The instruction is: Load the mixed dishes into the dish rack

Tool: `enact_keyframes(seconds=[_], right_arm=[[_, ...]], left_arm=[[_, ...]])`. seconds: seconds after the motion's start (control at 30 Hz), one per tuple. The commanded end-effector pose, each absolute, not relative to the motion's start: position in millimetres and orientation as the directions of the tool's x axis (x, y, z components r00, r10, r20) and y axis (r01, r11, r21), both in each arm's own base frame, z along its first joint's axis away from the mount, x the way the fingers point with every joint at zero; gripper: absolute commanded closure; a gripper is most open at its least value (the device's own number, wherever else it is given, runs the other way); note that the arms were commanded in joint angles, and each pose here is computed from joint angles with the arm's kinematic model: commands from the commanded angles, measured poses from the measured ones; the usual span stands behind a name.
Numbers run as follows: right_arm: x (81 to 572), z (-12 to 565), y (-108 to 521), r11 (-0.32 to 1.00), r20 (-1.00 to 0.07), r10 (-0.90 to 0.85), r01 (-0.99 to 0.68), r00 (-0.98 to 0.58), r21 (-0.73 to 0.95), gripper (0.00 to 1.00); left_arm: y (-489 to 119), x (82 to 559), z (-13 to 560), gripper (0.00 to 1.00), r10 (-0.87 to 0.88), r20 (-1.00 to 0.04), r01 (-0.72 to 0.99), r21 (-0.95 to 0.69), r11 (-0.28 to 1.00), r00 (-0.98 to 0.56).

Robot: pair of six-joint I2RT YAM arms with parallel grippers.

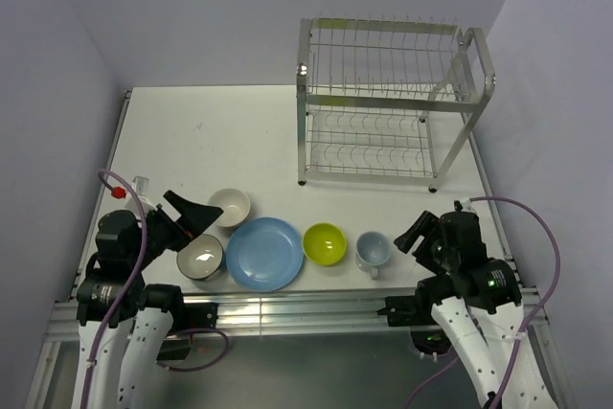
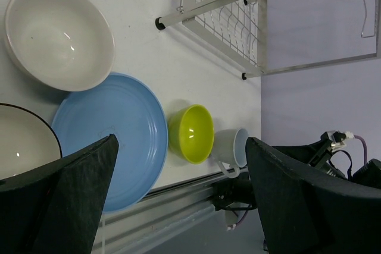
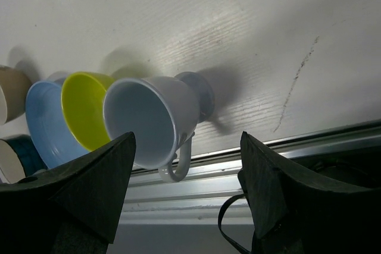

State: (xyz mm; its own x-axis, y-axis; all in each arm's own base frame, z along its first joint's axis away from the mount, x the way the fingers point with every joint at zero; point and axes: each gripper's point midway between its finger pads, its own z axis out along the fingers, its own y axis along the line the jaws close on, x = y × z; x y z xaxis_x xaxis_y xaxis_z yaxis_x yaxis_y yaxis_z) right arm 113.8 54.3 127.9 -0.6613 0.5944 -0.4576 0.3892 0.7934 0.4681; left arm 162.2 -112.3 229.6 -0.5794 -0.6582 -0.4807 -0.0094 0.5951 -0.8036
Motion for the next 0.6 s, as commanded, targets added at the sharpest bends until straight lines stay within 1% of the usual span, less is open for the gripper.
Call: enact_keyframes(seconds=[0.0,0.23,0.37,0.57], right_arm=[[131,135,52,0.784,-0.488,0.613,0.4,-0.621,0.475,0.22],[141,133,55,0.8,-0.481,0.592,0.401,-0.647,0.446,0.22],[145,126,66,0.798,-0.452,0.589,0.393,-0.67,0.457,0.22],[144,118,85,0.815,-0.436,0.556,0.362,-0.707,0.452,0.22]], left_arm=[[-111,170,234,0.04,-0.647,-0.523,0.033,-0.791,0.611,-0.556],[-111,174,233,0.04,-0.639,-0.529,0.035,-0.785,0.619,-0.558],[-112,175,231,0.04,-0.639,-0.529,0.039,-0.786,0.617,-0.559],[-113,175,229,0.04,-0.634,-0.527,0.042,-0.787,0.616,-0.566]])
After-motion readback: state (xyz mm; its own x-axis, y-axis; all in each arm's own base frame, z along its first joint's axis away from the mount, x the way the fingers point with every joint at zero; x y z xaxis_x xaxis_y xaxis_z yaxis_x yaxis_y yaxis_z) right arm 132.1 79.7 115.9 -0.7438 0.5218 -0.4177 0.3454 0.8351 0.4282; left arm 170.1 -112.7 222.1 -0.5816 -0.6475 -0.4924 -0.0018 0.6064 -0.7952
